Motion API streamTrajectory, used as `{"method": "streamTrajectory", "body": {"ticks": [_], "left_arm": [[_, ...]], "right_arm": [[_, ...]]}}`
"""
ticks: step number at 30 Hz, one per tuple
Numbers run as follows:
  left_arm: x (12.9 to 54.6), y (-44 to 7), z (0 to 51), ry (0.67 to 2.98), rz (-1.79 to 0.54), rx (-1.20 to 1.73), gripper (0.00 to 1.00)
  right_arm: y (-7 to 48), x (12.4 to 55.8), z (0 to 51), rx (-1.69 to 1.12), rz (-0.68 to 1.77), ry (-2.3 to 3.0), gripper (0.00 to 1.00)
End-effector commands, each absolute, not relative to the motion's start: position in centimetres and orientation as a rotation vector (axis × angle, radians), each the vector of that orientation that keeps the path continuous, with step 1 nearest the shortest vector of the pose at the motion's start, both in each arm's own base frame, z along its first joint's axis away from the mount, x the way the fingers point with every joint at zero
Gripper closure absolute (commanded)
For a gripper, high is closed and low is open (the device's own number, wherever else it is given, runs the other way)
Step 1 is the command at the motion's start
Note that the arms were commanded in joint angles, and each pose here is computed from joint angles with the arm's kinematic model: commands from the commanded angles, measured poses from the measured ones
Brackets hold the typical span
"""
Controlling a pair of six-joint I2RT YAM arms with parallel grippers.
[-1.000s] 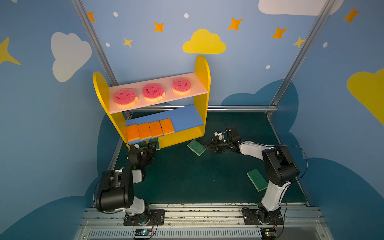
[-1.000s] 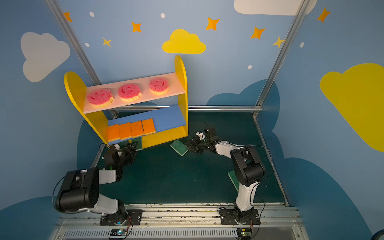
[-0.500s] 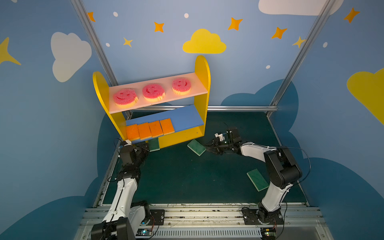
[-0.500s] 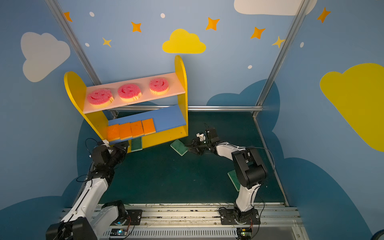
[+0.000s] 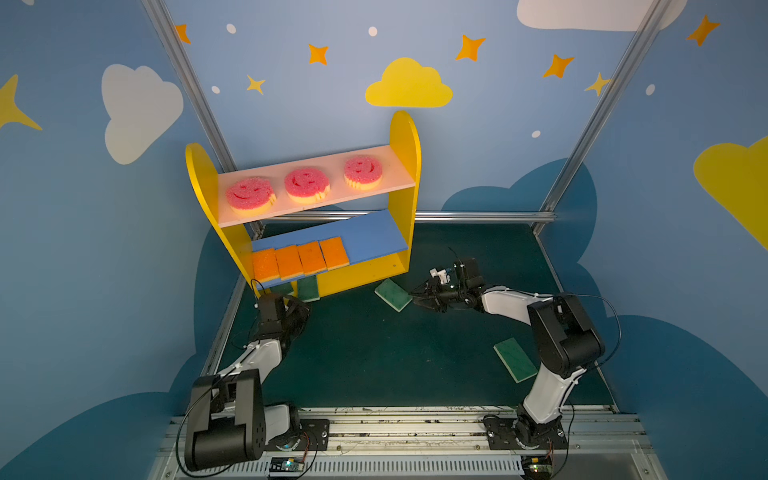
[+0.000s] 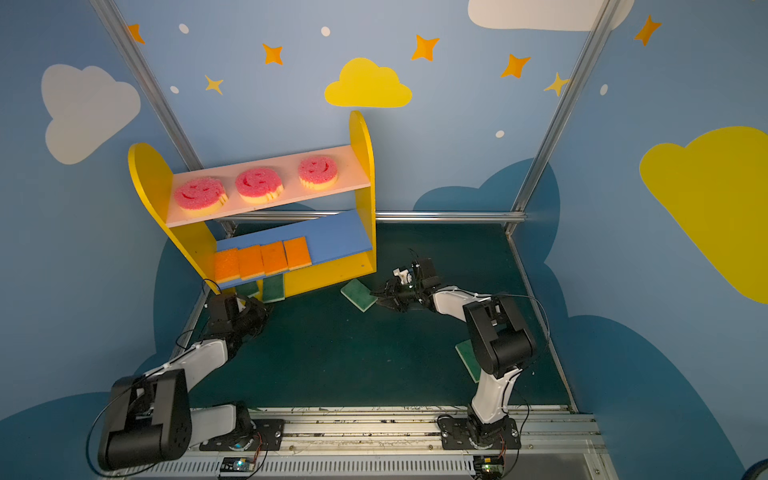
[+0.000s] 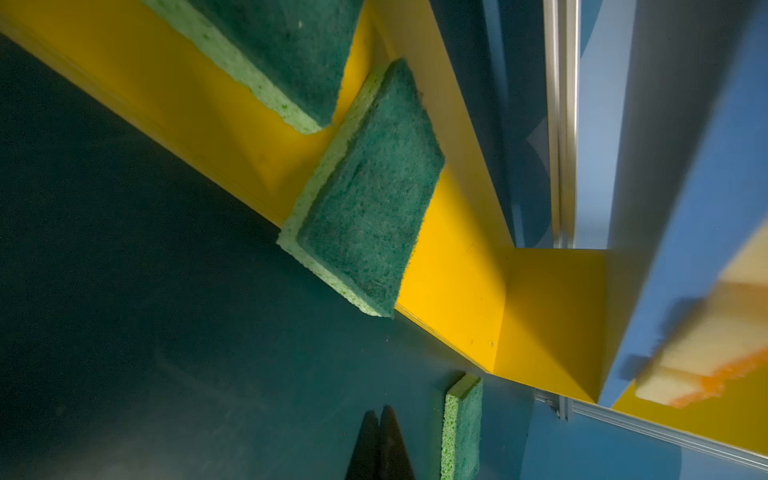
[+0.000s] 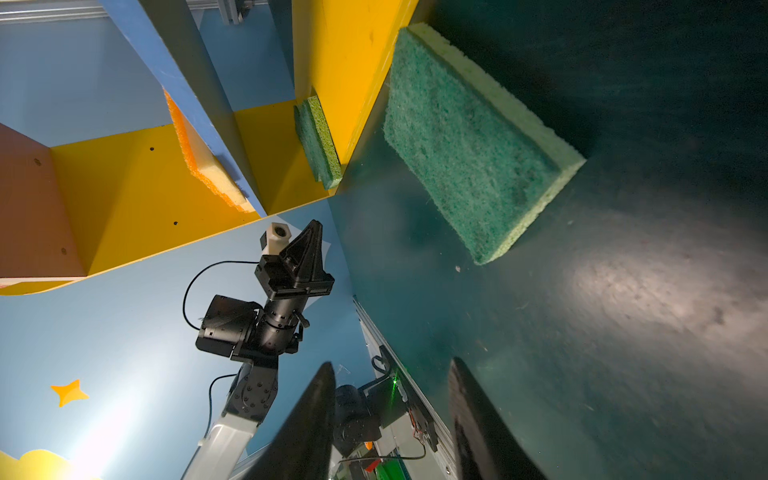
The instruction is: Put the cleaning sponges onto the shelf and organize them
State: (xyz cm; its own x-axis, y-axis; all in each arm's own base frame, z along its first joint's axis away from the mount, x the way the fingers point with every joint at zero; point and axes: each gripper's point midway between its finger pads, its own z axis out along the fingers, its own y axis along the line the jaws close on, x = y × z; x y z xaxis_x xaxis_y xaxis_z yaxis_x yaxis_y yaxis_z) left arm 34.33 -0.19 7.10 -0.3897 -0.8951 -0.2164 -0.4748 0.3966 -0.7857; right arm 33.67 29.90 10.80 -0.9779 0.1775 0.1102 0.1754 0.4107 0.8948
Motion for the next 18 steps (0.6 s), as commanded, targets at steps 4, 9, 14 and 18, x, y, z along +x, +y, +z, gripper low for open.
{"method": "streamTrajectory", "body": {"ticks": [4,9,14,18], "left_arm": [[36.4,0.1,5.1,1.971,-0.818,-1.188,0.97],[36.9,0.4,3.1,1.952,-0.792,-1.233,0.97],[38.3,0.7,2.3,1.920,-0.805,-1.247,0.97],[39.2,1.1,2.0,1.916,-0.786,-1.246,0.97]], "right_arm": [[29.4,33.8,10.8,0.325,1.684,2.623,0.56],[29.2,34.1,10.5,0.335,1.680,2.624,0.56],[29.1,34.2,10.0,0.337,1.682,2.635,0.56],[29.0,34.3,9.6,0.339,1.676,2.647,0.55]]}}
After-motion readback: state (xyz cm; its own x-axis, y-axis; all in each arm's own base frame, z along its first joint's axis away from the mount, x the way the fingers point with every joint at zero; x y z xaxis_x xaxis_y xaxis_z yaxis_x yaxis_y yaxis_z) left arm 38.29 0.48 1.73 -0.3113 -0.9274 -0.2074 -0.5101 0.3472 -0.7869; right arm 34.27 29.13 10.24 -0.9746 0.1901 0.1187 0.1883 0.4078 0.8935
